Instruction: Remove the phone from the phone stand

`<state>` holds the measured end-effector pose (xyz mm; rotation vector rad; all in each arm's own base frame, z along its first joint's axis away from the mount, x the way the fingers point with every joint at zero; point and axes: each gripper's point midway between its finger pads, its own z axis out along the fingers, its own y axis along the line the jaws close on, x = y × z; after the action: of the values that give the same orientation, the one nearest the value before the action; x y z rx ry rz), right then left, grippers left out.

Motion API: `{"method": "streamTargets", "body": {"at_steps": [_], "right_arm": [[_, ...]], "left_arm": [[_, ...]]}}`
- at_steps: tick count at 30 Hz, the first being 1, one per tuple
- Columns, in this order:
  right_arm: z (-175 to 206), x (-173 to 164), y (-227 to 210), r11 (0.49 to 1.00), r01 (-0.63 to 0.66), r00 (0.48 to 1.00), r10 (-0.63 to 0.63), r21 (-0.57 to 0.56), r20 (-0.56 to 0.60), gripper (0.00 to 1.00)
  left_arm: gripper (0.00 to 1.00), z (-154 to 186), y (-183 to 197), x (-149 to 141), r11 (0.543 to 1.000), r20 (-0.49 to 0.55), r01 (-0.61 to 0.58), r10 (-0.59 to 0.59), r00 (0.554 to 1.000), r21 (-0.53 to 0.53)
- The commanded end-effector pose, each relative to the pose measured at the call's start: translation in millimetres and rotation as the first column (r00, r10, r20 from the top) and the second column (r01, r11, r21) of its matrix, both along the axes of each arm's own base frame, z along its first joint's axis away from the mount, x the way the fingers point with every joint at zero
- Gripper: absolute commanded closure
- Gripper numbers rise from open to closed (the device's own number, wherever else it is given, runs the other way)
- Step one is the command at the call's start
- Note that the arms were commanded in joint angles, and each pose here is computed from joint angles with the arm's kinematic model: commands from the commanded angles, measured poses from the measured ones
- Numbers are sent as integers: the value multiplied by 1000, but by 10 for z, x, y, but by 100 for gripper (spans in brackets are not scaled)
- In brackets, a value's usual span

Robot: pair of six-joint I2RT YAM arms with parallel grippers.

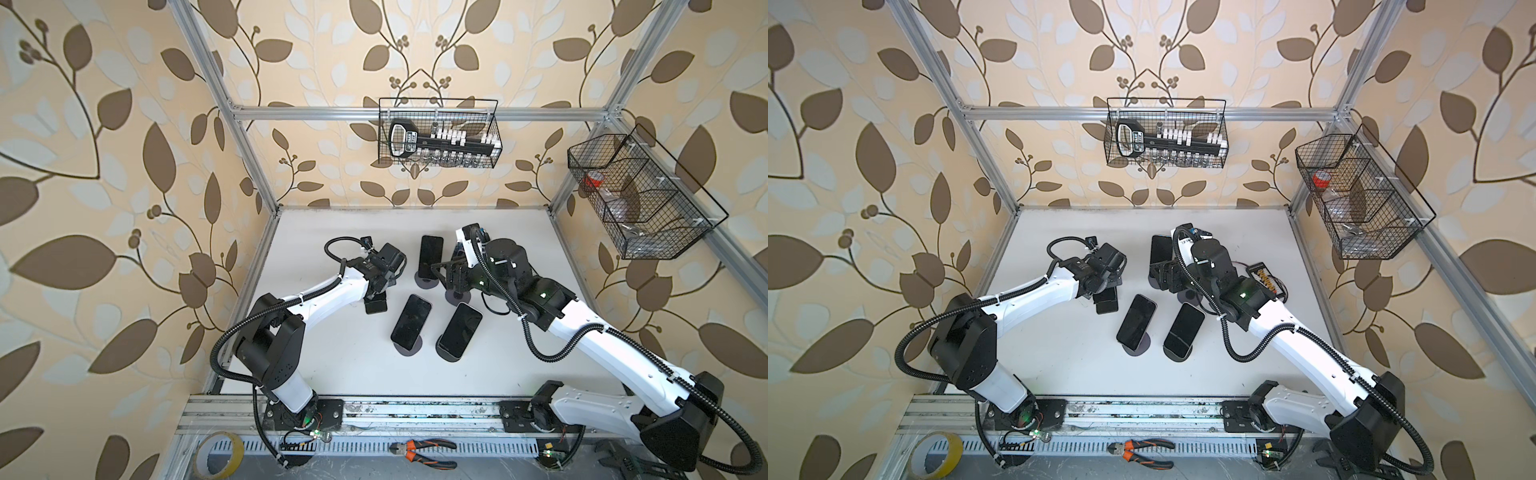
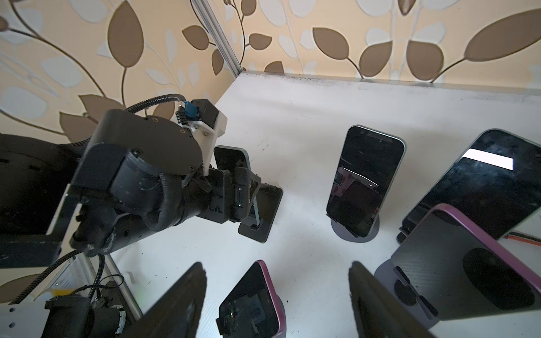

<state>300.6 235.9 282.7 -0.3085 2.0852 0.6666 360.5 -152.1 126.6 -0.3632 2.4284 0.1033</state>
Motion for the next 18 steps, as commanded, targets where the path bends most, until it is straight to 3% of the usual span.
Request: {"method": "streamTargets", "body": {"at_steps": [1, 18], "right_arm": [[11, -46, -14, 1000, -7, 1000, 7, -4, 6, 22], [11, -82, -57, 1000, -9, 1000, 9, -22, 12, 22]], "left_arm": [[13, 115, -8, 35, 1000, 36, -27, 27, 999, -5], [19, 70, 17, 17, 999, 32, -35, 35, 999, -1]]}}
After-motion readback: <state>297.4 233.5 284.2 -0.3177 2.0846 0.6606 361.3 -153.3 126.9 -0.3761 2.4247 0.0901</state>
